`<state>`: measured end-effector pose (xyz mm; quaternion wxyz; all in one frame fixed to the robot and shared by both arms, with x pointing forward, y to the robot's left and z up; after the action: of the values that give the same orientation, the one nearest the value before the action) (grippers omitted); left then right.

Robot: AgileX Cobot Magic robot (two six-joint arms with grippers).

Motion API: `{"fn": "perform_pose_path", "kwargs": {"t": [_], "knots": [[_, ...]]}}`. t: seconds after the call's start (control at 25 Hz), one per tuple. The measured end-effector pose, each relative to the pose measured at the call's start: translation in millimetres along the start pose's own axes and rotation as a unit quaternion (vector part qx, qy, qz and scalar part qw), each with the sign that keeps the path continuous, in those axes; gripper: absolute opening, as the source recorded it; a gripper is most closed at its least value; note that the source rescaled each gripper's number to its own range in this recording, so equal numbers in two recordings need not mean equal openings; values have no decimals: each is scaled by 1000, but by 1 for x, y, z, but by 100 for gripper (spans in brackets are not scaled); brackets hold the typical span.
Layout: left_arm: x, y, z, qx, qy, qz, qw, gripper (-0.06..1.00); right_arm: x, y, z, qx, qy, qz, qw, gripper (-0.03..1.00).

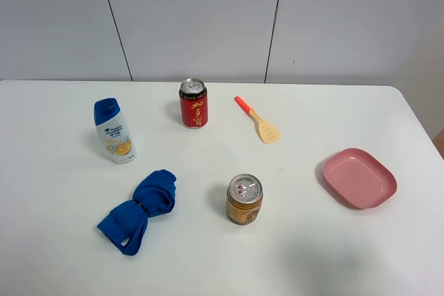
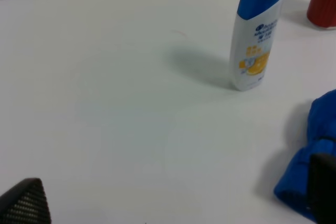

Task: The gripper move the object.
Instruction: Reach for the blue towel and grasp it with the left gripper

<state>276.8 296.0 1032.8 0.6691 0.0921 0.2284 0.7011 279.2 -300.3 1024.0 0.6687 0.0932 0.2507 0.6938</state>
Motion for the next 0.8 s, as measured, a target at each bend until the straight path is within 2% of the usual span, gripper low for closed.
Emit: {"fn": "perform_pose_path", "kwargs": {"t": [0.8], "knots": [[0,0,0,0,1,-1,1000,100,0,0,0,0,0,0,1000,100]]}}
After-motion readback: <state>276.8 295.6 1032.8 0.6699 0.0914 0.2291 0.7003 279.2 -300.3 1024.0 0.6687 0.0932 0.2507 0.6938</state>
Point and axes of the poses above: a point on each arm's last joint axis where the gripper is mounted, y pointing back along that axis away from the gripper, x along the wrist's bending axis when the last joint is at zero, z = x × y, the point moved 5 cm from there along -y, pointing out along that axis toward the gripper, and after that the axes turned 13 degrees about y, right-handed, at the moved point
